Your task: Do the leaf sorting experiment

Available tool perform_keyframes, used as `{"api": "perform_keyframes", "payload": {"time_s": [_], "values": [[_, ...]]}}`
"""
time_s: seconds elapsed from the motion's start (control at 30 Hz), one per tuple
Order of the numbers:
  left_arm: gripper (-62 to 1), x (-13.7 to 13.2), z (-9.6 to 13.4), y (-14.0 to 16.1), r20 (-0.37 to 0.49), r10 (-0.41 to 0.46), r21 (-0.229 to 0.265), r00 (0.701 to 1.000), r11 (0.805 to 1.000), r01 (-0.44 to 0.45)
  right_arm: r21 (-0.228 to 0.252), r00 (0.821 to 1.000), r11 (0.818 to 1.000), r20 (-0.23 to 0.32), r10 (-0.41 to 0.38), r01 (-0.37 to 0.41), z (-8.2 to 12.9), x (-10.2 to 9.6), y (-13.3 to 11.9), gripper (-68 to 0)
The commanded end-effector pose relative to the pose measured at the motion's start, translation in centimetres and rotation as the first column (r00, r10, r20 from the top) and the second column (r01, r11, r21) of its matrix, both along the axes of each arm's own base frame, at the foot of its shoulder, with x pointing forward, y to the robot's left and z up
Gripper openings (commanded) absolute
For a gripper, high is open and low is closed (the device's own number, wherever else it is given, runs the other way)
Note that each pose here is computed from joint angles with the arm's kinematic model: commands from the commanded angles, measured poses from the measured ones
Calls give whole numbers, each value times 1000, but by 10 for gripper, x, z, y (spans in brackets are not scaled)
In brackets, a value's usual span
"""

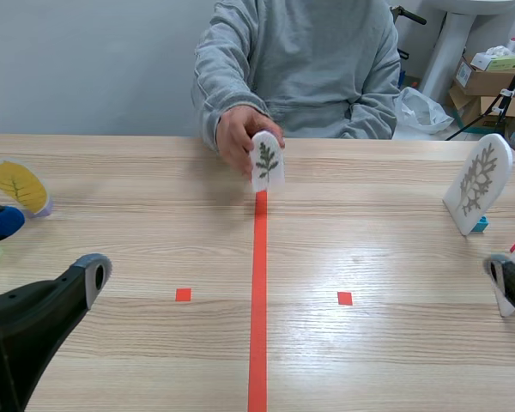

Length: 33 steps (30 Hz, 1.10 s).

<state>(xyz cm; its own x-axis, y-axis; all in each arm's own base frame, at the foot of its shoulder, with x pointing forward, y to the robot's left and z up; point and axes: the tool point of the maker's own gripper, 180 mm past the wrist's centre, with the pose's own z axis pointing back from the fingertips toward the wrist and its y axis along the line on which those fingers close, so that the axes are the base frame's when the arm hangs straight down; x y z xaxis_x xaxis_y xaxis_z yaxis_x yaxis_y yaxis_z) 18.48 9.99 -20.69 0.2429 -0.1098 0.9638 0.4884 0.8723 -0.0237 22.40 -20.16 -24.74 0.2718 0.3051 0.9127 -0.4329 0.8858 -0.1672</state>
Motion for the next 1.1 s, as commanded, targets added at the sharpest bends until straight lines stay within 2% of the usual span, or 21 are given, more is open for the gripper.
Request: {"api": "perform_keyframes", "payload": {"time_s": [0.0,0.07,0.2,0.57,0.7,1.07], "values": [[-37,1,4,0,16,3,-15,1000,1000,-3,13,997,1000,70,19,-20,21,10,8,-156],[-37,1,4,0,16,4,-16,1000,1000,-3,8,993,999,107,51,-52,35,14,20,-156],[-37,2,4,0,17,4,-16,1000,1000,-4,-6,987,995,125,103,-103,47,19,41,-156],[-37,2,5,0,22,3,-16,1000,1000,-3,73,969,971,114,219,-228,41,19,93,-156],[-37,2,5,0,22,3,-16,1000,1000,-3,91,966,965,106,236,-246,38,16,101,-157],[-37,2,5,0,22,3,-16,1000,1000,-3,93,966,965,106,235,-244,38,16,101,-157]]}}
